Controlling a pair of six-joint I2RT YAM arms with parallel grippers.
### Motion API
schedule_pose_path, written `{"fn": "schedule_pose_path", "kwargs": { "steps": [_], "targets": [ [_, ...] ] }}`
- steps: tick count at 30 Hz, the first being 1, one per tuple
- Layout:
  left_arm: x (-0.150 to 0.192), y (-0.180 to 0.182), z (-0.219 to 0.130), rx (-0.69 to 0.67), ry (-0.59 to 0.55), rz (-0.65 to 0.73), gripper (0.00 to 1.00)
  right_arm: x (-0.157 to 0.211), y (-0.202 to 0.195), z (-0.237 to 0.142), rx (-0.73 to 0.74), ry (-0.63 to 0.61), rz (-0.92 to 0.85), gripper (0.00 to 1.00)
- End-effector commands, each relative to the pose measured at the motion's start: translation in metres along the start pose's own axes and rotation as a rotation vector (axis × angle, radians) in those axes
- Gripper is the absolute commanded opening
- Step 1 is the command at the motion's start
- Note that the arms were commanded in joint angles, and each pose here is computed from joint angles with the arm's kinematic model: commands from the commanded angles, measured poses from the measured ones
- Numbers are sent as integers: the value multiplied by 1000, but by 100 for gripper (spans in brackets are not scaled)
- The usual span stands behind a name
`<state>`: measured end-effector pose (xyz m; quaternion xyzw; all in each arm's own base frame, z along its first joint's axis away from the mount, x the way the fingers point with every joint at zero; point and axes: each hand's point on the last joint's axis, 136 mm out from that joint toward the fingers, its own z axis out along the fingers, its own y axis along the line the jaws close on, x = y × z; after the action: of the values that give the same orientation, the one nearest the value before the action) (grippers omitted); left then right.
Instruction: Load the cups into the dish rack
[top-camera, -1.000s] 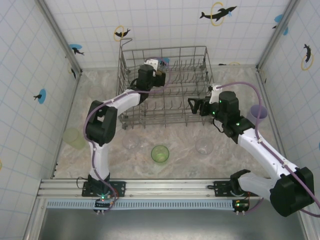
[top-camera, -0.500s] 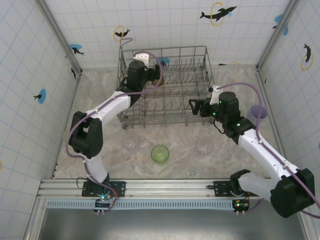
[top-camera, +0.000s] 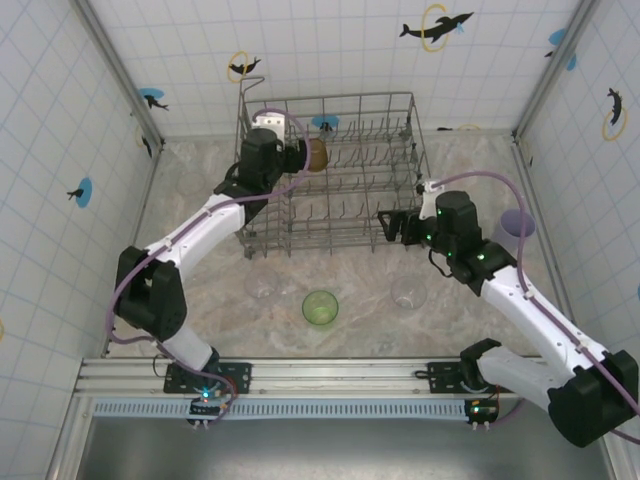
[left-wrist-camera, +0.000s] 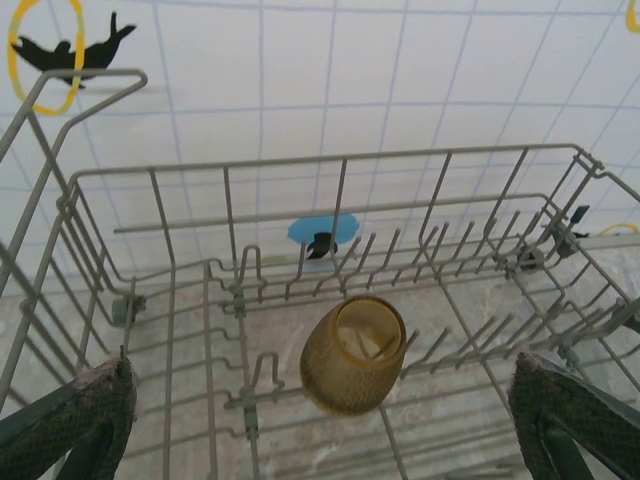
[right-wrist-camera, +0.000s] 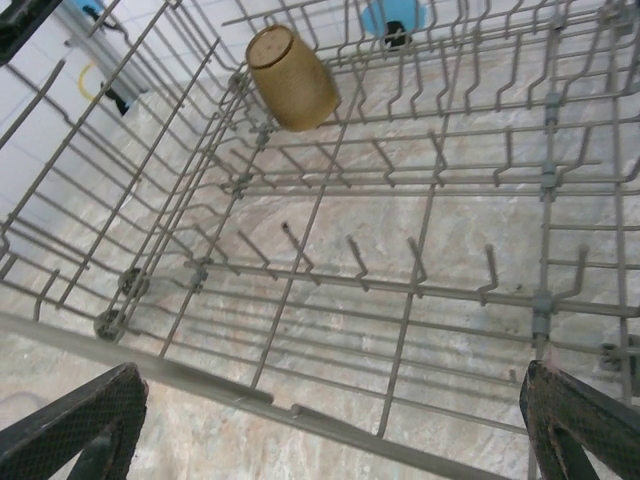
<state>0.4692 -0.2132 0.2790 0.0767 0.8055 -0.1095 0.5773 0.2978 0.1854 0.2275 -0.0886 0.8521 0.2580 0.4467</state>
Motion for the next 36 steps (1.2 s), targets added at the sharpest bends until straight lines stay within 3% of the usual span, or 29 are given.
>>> {"fn": "schedule_pose_path", "kwargs": {
  "steps": [1,5,13,24,36],
  "targets": [
    [0,5,-19,-12,25,-21,98,0,19,-6,-41,2,-31,99],
    [0,7,-35,-10,25,-63,98,14,51,-5,-113,36,-86,99],
    [2,20,-49,-66,56,0,98,66,97,2,-141,220,-259,99],
    [15,21,-56,-60,79,-2,98,133,111,11,-133,402,-330,97],
    [16,20,-57,-51,85,-11,98,172,106,27,-103,481,-333,83]
  ]
}}
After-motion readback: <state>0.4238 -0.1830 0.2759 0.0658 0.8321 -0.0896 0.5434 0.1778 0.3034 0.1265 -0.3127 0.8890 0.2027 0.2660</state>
